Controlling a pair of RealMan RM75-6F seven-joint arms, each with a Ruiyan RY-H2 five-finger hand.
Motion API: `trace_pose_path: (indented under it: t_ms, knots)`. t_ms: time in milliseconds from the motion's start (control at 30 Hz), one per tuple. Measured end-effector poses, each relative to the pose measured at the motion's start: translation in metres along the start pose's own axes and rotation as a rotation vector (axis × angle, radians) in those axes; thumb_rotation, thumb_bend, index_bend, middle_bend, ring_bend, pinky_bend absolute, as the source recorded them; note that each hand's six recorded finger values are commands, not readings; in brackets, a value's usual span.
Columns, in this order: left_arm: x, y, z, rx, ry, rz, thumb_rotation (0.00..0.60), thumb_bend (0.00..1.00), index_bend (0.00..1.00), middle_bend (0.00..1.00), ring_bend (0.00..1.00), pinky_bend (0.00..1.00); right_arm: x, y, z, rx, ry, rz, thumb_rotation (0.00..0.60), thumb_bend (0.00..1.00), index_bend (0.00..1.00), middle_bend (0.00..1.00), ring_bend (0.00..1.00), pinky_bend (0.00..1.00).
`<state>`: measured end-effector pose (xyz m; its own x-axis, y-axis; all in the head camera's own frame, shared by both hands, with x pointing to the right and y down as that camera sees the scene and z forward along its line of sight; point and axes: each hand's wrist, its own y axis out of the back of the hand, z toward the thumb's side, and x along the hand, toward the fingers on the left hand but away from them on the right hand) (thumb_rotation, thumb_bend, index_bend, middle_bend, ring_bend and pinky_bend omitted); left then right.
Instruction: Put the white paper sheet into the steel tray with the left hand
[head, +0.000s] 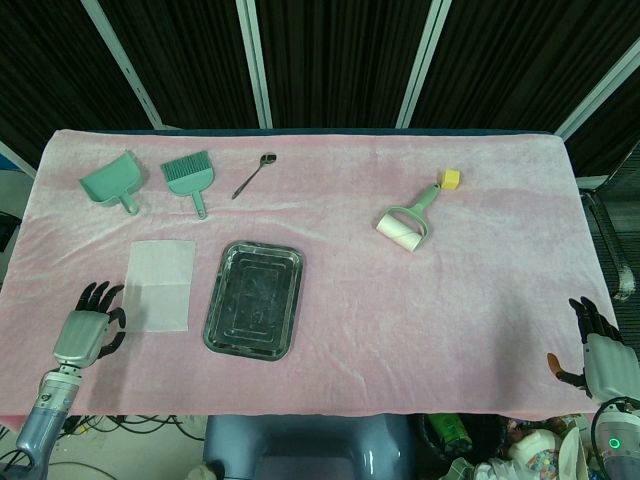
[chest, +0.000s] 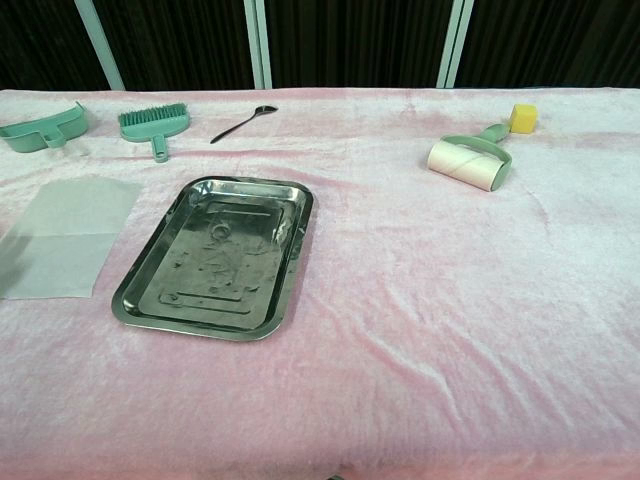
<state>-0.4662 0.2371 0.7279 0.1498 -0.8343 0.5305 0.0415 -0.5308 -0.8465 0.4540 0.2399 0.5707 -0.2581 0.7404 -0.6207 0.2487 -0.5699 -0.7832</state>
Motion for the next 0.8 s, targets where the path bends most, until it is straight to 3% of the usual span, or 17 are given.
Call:
trace_pose_path:
  t_ms: [800]
  knots:
    - [0.0006,0.0031,-0.0013,0.005,0.004,0.009,0.6,0.36,0.57,0.12,0.0,0.0,0.0012,-0.0008,-0.0008,0.001,-0.006,0.004,0.6,0.27,0.06,0.02,0.1,0.16]
